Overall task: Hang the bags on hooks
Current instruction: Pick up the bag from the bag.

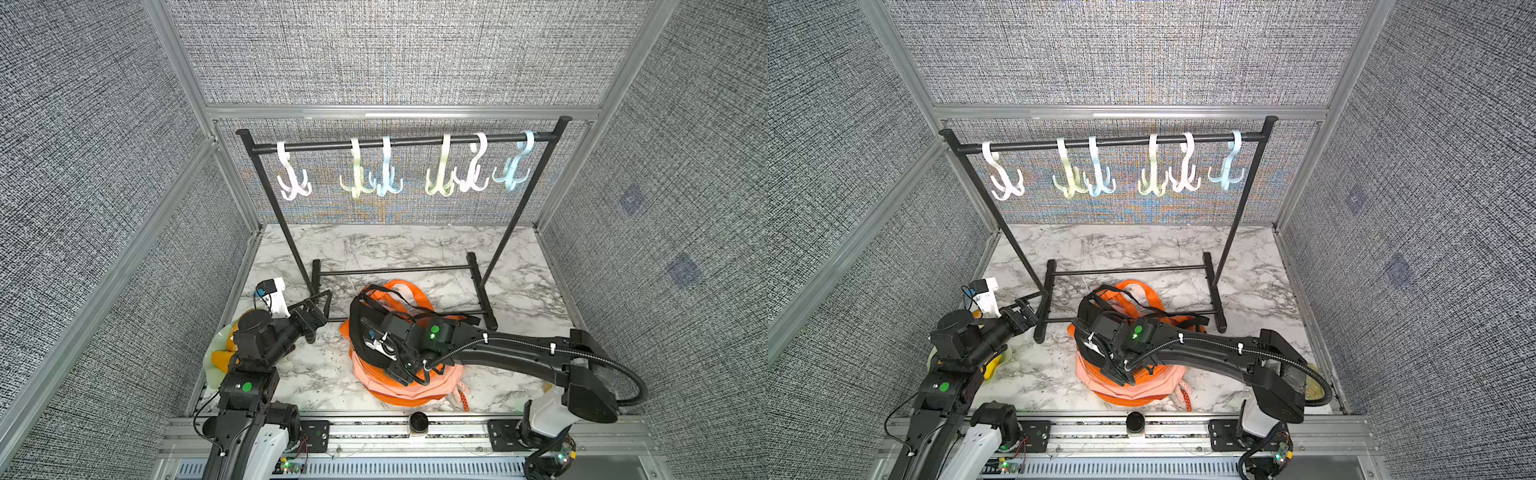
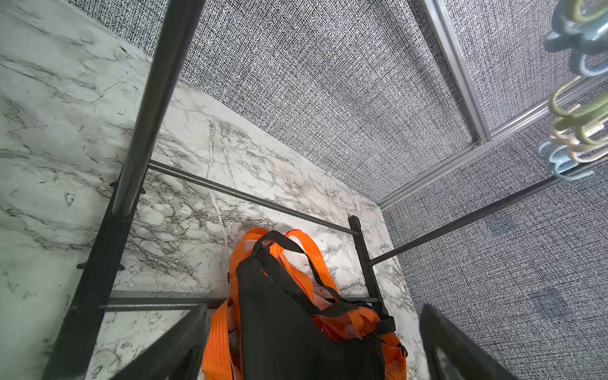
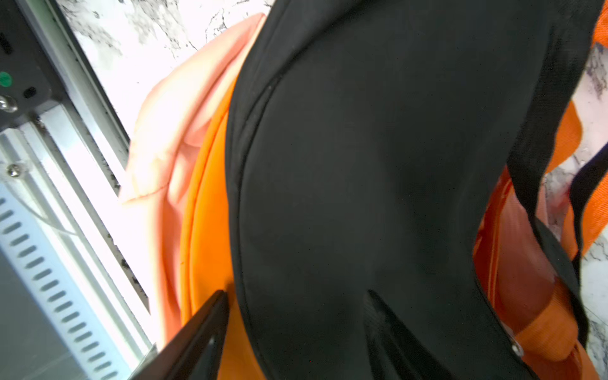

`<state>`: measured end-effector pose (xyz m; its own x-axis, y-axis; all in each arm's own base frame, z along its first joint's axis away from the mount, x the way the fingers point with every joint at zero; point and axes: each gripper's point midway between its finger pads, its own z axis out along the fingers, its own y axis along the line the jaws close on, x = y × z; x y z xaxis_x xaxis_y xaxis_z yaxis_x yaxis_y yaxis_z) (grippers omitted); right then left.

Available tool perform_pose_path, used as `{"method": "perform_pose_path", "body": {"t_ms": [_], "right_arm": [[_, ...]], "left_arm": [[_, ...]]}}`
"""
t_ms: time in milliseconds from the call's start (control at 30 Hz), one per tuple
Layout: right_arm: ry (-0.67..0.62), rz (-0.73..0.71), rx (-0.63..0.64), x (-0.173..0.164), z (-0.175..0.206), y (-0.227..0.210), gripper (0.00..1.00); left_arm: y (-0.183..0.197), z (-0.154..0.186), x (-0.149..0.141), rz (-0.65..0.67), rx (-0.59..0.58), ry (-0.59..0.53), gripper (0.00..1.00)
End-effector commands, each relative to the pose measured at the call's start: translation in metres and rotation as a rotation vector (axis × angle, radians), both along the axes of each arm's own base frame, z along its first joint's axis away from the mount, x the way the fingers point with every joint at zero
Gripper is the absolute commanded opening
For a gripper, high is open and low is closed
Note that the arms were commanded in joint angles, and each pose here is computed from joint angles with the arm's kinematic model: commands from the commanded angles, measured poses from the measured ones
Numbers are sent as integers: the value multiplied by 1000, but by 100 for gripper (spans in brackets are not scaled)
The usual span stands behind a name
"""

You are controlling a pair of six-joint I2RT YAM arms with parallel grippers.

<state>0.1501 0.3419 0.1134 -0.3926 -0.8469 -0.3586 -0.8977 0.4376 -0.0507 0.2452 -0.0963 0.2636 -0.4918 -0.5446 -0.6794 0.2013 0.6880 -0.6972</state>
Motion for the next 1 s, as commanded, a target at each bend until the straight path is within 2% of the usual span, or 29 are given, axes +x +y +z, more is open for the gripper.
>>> {"method": "perform_pose_path", "body": {"t_ms": [0, 67, 167, 267, 433, 633, 833, 967], "right_arm": [[-9, 5, 17, 1, 0, 5, 63], [-7, 6, 23, 1, 0, 7, 52], [-15, -2, 36, 3, 3, 8, 21], [-21, -4, 75, 2, 14, 10, 0], [-149, -85, 165, 21, 45, 0, 0], [-306, -278, 368, 60, 109, -28, 0], [-446, -424, 603, 84, 176, -68, 0], [-524, -468, 672, 88, 206, -90, 0]], "left_arm": [[-3, 14, 0, -17, -16, -44, 99], [-3, 17, 0, -17, -16, -50, 99], [-4, 22, -1, -24, -29, -58, 99], [-6, 26, -3, -33, -38, -63, 99], [-10, 36, -1, -56, -39, -47, 99], [-34, 46, 8, -145, -96, -42, 99], [-90, 60, 8, -287, -133, -63, 99], [-130, 75, 1, -398, -196, -93, 99]]}}
